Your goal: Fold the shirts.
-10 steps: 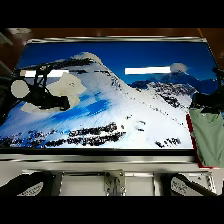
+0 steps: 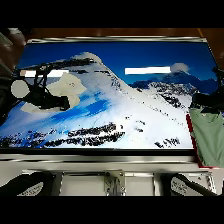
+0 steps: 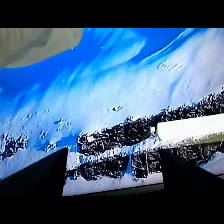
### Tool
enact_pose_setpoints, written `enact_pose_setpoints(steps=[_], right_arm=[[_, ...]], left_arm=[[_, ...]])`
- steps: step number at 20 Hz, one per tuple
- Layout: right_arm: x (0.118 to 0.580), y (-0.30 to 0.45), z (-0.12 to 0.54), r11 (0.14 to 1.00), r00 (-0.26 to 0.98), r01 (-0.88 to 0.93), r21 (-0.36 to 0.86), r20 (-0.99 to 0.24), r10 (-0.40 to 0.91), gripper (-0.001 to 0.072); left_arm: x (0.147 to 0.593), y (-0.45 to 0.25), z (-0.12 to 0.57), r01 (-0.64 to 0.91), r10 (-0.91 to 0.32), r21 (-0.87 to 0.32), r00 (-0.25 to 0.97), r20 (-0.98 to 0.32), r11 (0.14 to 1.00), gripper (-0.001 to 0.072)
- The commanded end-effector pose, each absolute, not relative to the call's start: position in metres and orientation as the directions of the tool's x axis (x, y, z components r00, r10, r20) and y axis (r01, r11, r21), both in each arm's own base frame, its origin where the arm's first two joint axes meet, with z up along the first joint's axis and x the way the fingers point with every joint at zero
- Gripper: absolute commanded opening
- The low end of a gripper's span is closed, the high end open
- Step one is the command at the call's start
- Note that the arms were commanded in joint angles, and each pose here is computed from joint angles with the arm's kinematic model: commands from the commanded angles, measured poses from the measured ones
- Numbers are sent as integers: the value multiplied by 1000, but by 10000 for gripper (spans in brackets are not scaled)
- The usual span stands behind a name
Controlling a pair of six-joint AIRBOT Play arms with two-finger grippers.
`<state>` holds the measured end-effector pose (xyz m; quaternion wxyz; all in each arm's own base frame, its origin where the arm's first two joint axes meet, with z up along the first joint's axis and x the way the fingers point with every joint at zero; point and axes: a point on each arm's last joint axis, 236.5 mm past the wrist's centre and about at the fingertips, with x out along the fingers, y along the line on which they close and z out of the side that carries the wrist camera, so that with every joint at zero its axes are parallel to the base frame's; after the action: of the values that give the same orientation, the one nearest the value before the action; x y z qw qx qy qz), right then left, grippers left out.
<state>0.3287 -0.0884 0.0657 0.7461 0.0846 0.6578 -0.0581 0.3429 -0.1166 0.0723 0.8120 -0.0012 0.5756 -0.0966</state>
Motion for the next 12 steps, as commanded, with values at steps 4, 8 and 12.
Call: enact_pose_setpoints(steps=[4,8,12], right_arm=[[329,-88,66,979,128,198,50,-992,25,591],[336,-90,66,979,156,199,51,-988,20,591],[360,-82,72,975,258,194,105,-965,53,591]], left_arm=[[343,-116,72,155,-158,-113,319,-935,981,720],[343,-116,72,155,-158,-113,319,-934,981,720],[376,-131,86,157,-216,-161,451,-866,974,720]])
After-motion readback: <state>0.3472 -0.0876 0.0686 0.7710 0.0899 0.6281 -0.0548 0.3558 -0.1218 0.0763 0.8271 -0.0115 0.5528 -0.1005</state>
